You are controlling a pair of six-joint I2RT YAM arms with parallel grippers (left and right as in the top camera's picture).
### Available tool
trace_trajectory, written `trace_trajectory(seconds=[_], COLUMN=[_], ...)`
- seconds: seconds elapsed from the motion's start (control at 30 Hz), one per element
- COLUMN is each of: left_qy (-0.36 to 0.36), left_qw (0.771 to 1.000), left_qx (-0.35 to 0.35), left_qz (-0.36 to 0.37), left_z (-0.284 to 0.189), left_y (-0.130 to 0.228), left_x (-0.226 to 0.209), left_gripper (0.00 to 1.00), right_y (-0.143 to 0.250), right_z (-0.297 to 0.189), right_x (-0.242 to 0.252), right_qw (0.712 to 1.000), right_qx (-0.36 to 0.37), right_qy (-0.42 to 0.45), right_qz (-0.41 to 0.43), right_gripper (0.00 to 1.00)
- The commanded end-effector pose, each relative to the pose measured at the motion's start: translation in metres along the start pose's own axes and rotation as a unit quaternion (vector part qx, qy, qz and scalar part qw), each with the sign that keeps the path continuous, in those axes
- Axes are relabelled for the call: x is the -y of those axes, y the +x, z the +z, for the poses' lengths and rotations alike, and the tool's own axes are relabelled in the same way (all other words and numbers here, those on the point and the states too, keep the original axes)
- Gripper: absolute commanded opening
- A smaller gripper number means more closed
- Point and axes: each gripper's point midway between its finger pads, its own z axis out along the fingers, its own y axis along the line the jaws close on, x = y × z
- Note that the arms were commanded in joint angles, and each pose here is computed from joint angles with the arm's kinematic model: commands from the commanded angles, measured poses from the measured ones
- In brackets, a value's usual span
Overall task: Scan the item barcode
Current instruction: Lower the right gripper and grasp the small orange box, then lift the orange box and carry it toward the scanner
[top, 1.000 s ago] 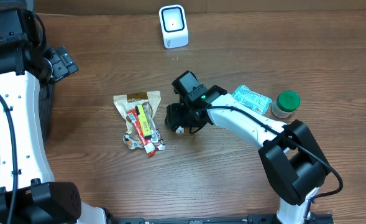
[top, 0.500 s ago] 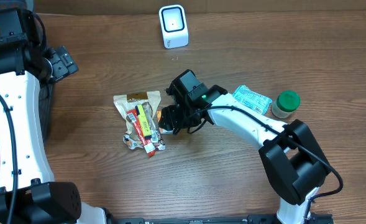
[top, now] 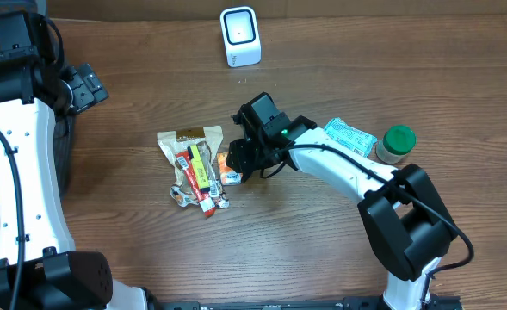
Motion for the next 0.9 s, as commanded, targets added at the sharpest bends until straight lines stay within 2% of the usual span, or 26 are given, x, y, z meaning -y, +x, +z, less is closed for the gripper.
trace_trajectory(seconds=[0.0,0.27,0.5,0.67,0.77,0.87], left_qy=[0.001,0.001,0.001,0.001,0.001,0.001], left_qw=[1.0,1.0,1.0,1.0,1.0,1.0], left_qx=[0.021,0.021,0.021,0.021,0.021,0.021], left_qz=[0.002,0.002,0.002,0.002,0.002,0.002], left_z=[-0.012,-0.012,-0.012,-0.012,-0.012,-0.012], left_y=[-0.007,-0.007,-0.007,-0.007,-0.007,-0.007], left_x=[-0.002,-0.002,-0.002,-0.002,-0.002,-0.002], left_gripper=[1.0,1.0,1.0,1.0,1.0,1.0], right_y=[0.007,0.002,0.006,0.011,0.014,0.013], right_z=[0.02,0.024,0.026,0.035,0.038,0.037], right_x=[0.015,0.016,0.017,0.026,0.029,0.027], right_qw=[1.0,1.0,1.0,0.999,0.999,0.999], right_qx=[-0.017,-0.007,-0.015,-0.024,-0.03,-0.029], right_qy=[0.016,0.015,0.018,0.029,0.033,0.032], right_qz=[0.009,0.006,0.007,0.012,0.014,0.014], right_gripper=[0.42,0.4,0.34,0.22,0.06,0.04])
